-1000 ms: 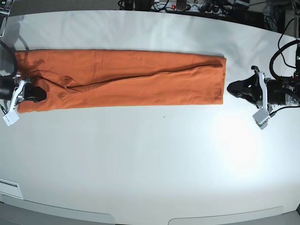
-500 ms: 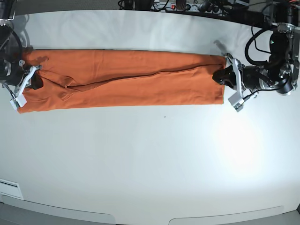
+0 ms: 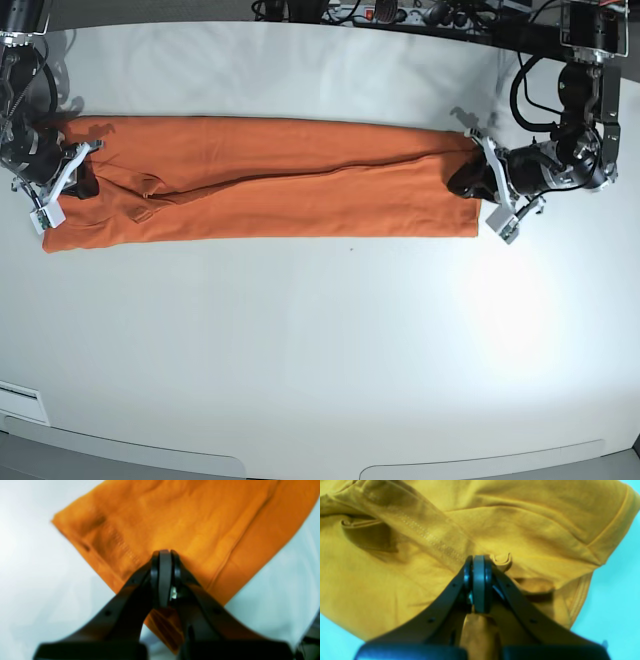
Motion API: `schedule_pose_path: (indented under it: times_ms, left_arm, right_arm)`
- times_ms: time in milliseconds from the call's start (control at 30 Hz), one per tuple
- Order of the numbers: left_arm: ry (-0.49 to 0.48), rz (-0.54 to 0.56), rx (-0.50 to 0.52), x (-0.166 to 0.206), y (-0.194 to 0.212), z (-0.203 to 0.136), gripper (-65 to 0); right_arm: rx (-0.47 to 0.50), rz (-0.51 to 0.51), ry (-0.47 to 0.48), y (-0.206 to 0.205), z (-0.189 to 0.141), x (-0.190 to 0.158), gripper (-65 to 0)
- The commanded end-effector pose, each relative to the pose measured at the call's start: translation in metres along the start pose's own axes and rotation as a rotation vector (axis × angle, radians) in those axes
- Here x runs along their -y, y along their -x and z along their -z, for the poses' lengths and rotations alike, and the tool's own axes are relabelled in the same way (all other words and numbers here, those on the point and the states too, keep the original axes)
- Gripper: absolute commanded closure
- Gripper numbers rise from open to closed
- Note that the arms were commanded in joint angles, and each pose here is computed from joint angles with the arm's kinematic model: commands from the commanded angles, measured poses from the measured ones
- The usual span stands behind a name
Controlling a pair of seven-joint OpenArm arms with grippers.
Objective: Fold the T-shirt properly
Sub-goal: 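Grasp both short ends of the folded strip with both grippers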
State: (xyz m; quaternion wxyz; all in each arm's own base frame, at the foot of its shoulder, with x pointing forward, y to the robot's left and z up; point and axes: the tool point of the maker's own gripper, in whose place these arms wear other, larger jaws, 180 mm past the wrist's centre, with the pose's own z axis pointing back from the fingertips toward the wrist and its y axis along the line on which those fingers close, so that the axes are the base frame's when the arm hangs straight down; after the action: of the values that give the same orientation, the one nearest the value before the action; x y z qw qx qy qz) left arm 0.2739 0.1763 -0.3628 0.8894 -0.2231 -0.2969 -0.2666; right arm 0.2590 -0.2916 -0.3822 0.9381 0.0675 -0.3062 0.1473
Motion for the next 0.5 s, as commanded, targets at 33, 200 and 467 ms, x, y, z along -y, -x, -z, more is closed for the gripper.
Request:
schedule_pose_path:
  times_ms: [33,200,467]
  left_arm:
    - [-0.074,-0.017,-0.062,-0.027,0.009,-0.003,0.0]
    - [-0.059,-0.091,-0.049,-0.043,0.008,0.010,0.0]
    - [0.029,-0.082,-0.016,-0.020,-0.019,0.040,0.0]
  right_arm:
    - [0.017,-0.029,0.072,-0.009,-0.006,0.017,0.0]
    - [0.071,-0.036,0.086,-0.018,-0.005,0.021,0.0]
    - [0.127,-0.059,0.141,-0.046,-0.007,0.035,0.0]
